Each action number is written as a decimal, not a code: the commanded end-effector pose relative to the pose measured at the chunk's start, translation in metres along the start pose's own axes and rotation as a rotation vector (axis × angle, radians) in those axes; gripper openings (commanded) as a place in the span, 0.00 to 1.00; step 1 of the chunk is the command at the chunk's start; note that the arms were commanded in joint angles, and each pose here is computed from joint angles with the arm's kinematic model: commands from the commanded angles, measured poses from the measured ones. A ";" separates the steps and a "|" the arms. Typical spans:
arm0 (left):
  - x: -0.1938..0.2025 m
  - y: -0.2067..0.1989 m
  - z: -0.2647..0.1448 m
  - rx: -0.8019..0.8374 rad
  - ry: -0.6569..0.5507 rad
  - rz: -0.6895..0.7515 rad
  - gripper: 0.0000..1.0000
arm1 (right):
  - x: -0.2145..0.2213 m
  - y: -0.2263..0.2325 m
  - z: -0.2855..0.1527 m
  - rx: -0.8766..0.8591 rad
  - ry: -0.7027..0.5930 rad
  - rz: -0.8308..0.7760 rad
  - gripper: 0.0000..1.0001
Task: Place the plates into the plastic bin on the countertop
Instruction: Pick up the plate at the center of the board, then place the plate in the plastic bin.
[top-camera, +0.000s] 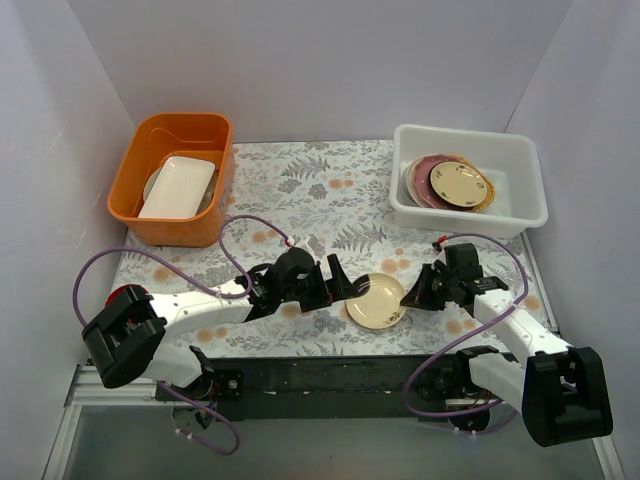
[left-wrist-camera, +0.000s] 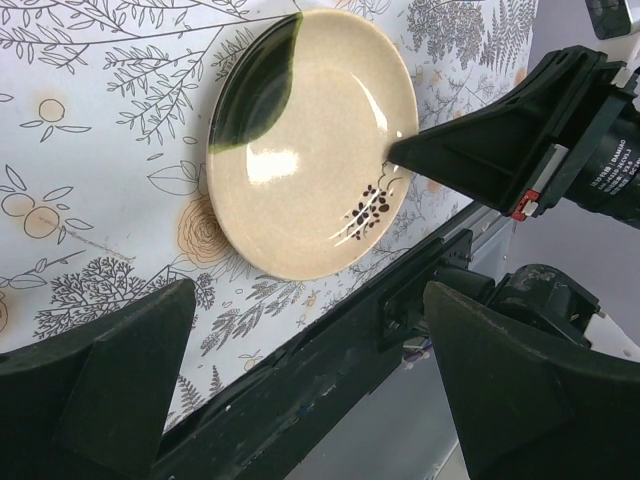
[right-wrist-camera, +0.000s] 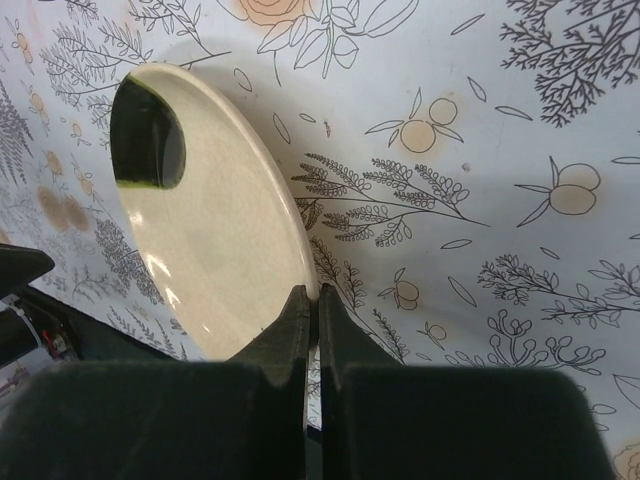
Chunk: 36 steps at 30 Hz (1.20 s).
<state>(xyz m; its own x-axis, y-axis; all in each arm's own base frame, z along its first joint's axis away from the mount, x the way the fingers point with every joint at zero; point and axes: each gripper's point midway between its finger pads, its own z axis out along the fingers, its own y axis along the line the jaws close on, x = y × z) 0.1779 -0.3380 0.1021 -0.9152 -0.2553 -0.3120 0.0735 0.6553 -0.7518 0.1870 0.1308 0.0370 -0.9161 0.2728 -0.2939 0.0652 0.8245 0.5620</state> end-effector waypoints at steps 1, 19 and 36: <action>-0.004 -0.002 -0.001 0.004 -0.012 0.009 0.98 | -0.020 0.014 -0.008 -0.015 -0.045 -0.027 0.01; -0.006 -0.011 0.003 0.016 0.002 0.042 0.98 | -0.088 0.058 -0.034 -0.049 -0.183 -0.062 0.01; 0.000 -0.003 -0.001 0.012 0.008 0.024 0.98 | -0.183 0.066 -0.065 -0.108 -0.316 -0.019 0.01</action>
<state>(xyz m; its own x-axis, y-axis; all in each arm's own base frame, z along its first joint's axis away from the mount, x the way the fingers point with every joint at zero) 0.1747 -0.3399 0.0937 -0.9264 -0.2226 -0.3037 0.0828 0.6664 -0.7410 0.3135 0.1033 0.1491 -0.7827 0.4204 -0.4589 0.0705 0.7926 0.6057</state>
